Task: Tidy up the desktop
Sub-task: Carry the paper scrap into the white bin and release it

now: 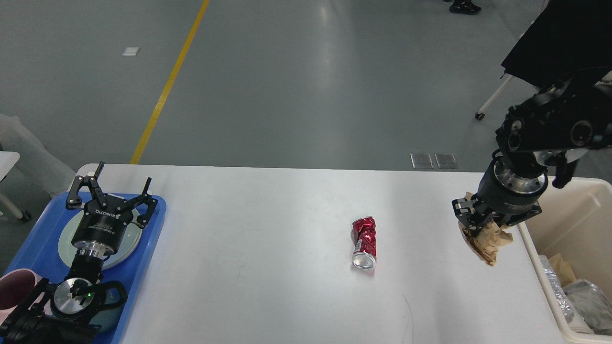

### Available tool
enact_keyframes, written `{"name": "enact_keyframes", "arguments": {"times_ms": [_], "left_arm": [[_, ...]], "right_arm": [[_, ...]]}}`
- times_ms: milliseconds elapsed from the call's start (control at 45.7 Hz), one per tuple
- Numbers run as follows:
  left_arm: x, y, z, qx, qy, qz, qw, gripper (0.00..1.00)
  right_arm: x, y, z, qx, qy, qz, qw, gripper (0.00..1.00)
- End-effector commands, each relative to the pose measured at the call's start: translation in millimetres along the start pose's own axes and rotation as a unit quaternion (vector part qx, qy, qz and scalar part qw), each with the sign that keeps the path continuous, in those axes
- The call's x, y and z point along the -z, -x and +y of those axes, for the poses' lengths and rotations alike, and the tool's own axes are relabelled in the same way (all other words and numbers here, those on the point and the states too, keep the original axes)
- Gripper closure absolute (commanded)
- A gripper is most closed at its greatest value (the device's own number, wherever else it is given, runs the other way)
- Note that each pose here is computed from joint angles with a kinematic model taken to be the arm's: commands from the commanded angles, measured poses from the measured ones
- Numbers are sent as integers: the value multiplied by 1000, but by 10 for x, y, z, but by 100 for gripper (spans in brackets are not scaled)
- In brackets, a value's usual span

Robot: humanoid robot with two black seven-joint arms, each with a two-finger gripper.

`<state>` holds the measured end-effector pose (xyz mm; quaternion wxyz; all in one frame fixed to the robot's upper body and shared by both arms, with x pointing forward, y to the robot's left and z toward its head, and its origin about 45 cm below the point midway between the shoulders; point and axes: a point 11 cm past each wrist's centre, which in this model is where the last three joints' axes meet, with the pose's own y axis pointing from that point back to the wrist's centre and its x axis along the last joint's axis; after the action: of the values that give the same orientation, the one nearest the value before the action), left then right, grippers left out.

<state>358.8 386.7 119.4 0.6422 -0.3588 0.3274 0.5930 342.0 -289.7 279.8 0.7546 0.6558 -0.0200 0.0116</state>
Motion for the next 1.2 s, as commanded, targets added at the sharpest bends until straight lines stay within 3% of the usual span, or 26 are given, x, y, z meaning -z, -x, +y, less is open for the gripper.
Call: {"name": "enact_keyframes", "arguments": {"times_ms": [0, 131, 416, 526, 854, 1030, 1183], "left_arm": [[0, -1, 1, 0, 0, 0, 1000, 4], [0, -1, 1, 0, 0, 0, 1000, 4], [0, -1, 1, 0, 0, 0, 1000, 4], [-2, -1, 1, 0, 1, 0, 1000, 4], [-2, -1, 1, 0, 1, 0, 1000, 4], [-2, -1, 1, 0, 1, 0, 1000, 4], [0, -1, 1, 0, 0, 0, 1000, 4]], "right_arm": [[12, 151, 416, -8, -24, 2, 1000, 100], [-29, 287, 505, 8, -57, -9, 998, 100], [-342, 351, 578, 0, -42, -45, 998, 100], [-652, 328, 527, -13, -39, -85, 996, 100], [-1998, 383, -455, -51, 27, -206, 977, 100], [-2364, 423, -1160, -86, 69, -220, 969, 100], [-2623, 692, -1798, -120, 106, -232, 959, 100]]}}
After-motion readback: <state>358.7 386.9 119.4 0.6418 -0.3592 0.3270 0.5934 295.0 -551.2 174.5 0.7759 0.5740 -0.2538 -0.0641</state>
